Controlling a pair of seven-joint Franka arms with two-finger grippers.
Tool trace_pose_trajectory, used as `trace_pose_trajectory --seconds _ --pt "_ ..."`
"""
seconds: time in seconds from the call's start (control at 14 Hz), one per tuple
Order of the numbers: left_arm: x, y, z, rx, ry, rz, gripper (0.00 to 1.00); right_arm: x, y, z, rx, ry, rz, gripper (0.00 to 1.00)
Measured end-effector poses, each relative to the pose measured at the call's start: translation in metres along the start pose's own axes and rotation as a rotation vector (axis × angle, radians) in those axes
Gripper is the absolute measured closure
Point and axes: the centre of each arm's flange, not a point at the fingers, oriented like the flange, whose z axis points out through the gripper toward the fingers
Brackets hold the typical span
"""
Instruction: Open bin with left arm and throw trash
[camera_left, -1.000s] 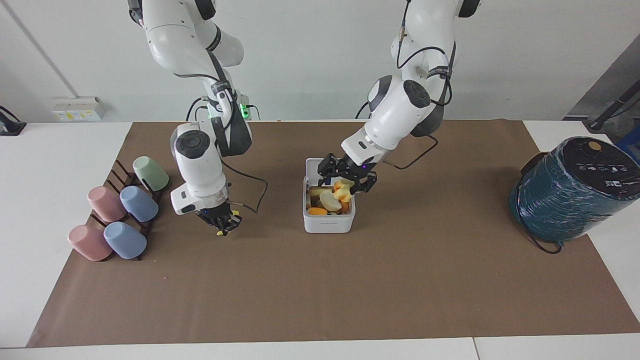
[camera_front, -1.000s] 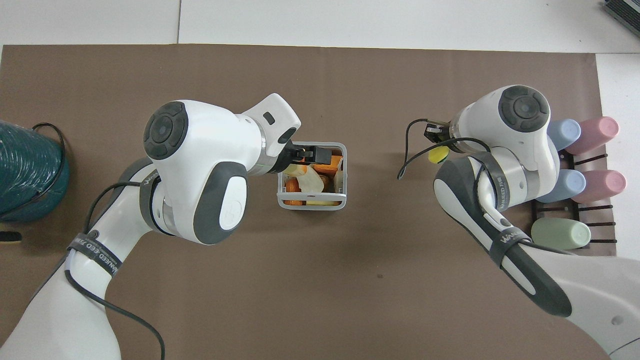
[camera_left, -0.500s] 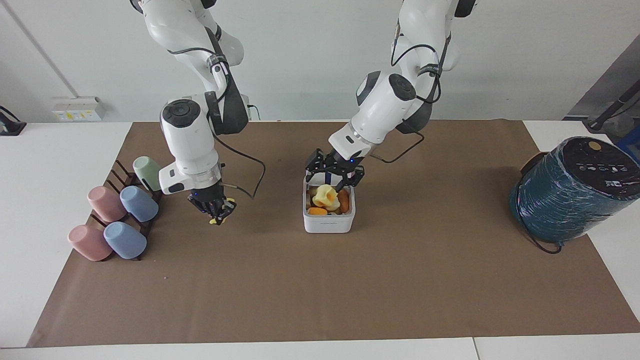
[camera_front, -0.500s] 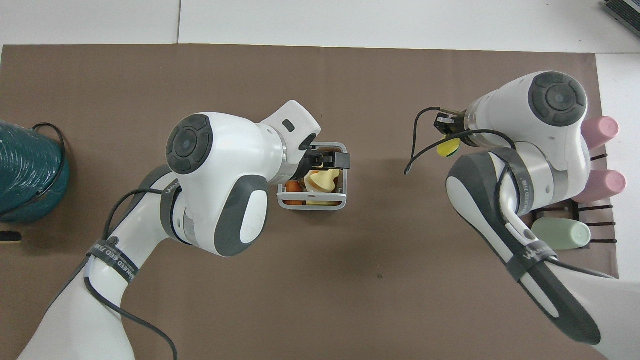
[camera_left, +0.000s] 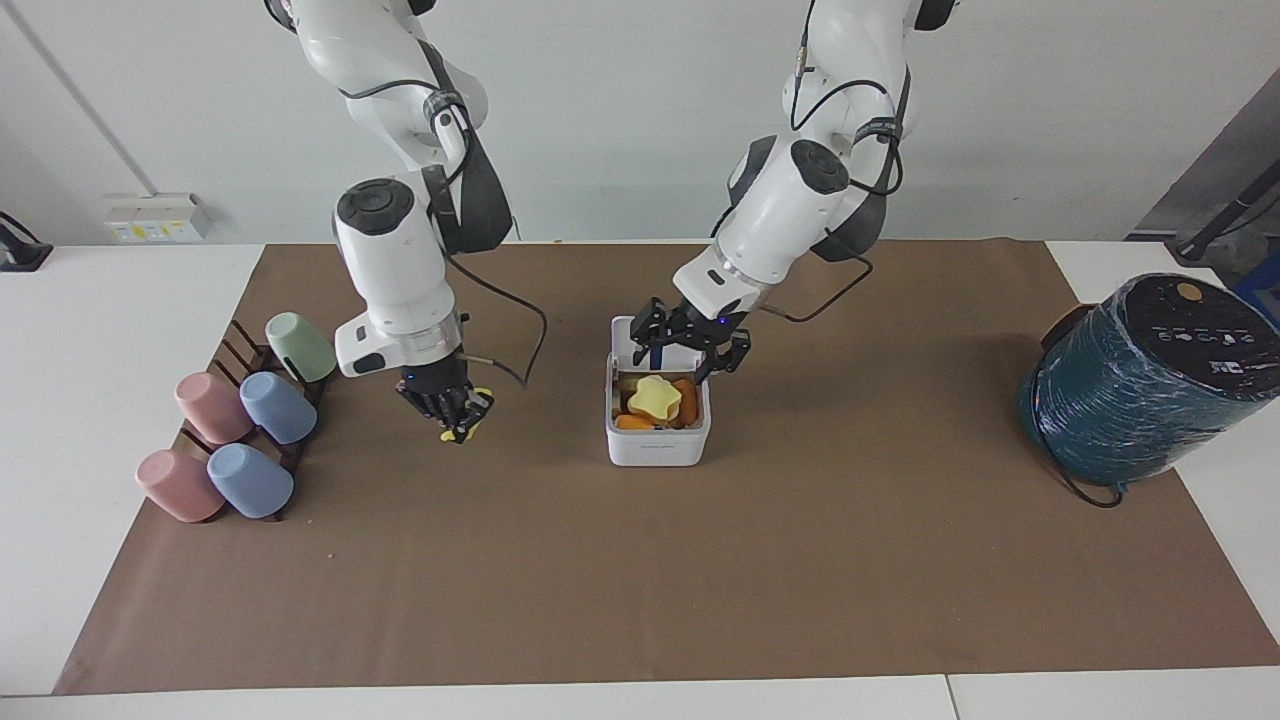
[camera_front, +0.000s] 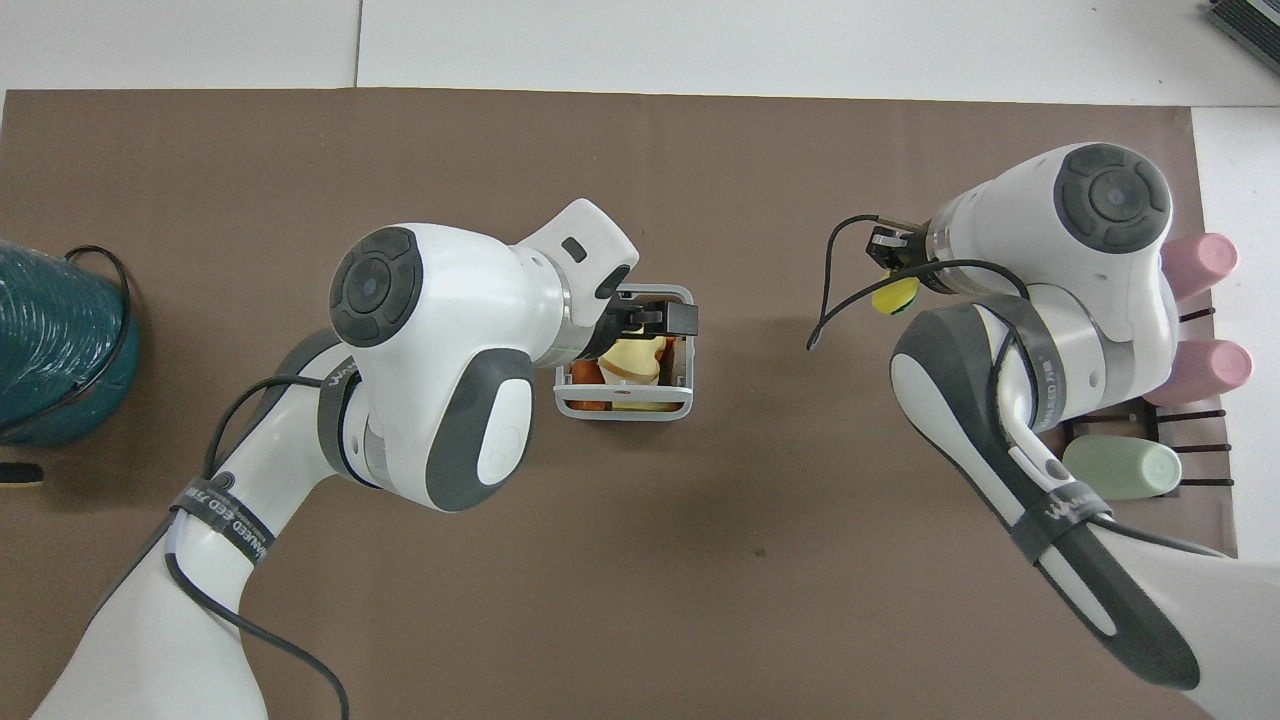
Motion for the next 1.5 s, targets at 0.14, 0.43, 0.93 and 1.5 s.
trace_pose_trajectory --seconds 0.14,0.43,0.93,1.5 --pt "0.000 -0.016 -0.027 0.087 -0.005 0.034 0.00 -0.030 -0.036 -0.006 0.034 -0.019 0.048 0.97" --pt "-0.009 -0.052 -0.088 0.237 -0.029 0.046 0.00 -0.086 -0.091 -0.006 0.115 -0.071 0.129 0.97" --pt "-0.020 -0.151 -0.177 0.314 -0.099 0.102 0.00 -0.122 -0.115 0.021 0.103 -0.116 0.155 0.91" --pt "-0.027 -0.189 -0.260 0.374 -0.152 0.070 0.00 -0.130 -0.123 0.049 0.130 -0.176 0.192 0.91"
